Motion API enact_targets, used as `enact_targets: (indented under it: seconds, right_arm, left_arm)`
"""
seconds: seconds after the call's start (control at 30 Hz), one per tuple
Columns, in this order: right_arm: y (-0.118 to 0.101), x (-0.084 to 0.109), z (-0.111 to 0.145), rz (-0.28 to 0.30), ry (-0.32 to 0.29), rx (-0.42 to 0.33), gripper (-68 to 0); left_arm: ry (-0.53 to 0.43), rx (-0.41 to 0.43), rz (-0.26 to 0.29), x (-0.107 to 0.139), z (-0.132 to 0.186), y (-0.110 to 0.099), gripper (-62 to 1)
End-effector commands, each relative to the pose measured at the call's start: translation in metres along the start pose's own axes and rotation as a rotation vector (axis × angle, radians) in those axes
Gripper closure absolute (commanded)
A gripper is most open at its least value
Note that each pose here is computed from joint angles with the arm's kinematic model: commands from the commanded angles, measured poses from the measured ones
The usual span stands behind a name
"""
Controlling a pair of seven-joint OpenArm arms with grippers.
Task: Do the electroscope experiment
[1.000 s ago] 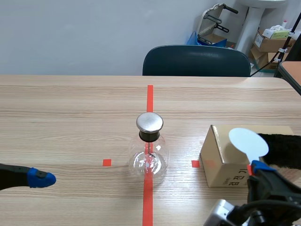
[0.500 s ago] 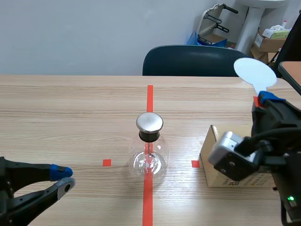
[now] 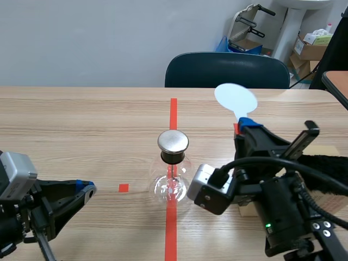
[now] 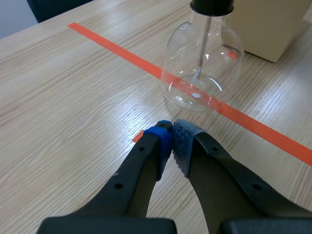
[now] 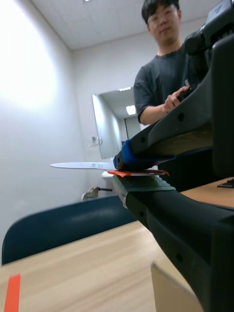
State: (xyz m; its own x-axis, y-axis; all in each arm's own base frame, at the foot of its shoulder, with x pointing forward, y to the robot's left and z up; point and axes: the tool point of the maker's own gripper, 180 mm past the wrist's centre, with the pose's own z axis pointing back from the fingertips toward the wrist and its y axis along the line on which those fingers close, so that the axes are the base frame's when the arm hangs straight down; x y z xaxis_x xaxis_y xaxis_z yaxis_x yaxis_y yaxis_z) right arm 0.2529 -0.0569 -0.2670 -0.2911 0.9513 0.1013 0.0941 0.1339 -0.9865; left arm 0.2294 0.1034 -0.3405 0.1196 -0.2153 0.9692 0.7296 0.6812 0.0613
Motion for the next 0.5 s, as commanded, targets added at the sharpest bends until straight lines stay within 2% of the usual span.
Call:
enact_targets:
  seconds: [0.0,0.2,0.47]
  right_arm:
    - [-0.006,-0.001,-0.005,0.006,0.003,-0.030,-1.1]
    - [0.015,0.005,0.001,0.017,0.008,0.017,-1.1]
    - [0.017,0.002,0.003,0.042,0.025,0.018,-1.1]
  left_arm:
    - [-0.032,0.001,0.006,0.007,-0.004,0.000,-4.0]
    - [-0.009,0.009,0.019,-0.008,-0.013,-0.001,-4.0]
    - [0.022,0.005,0.035,-0.026,-0.024,-0.011,-3.3]
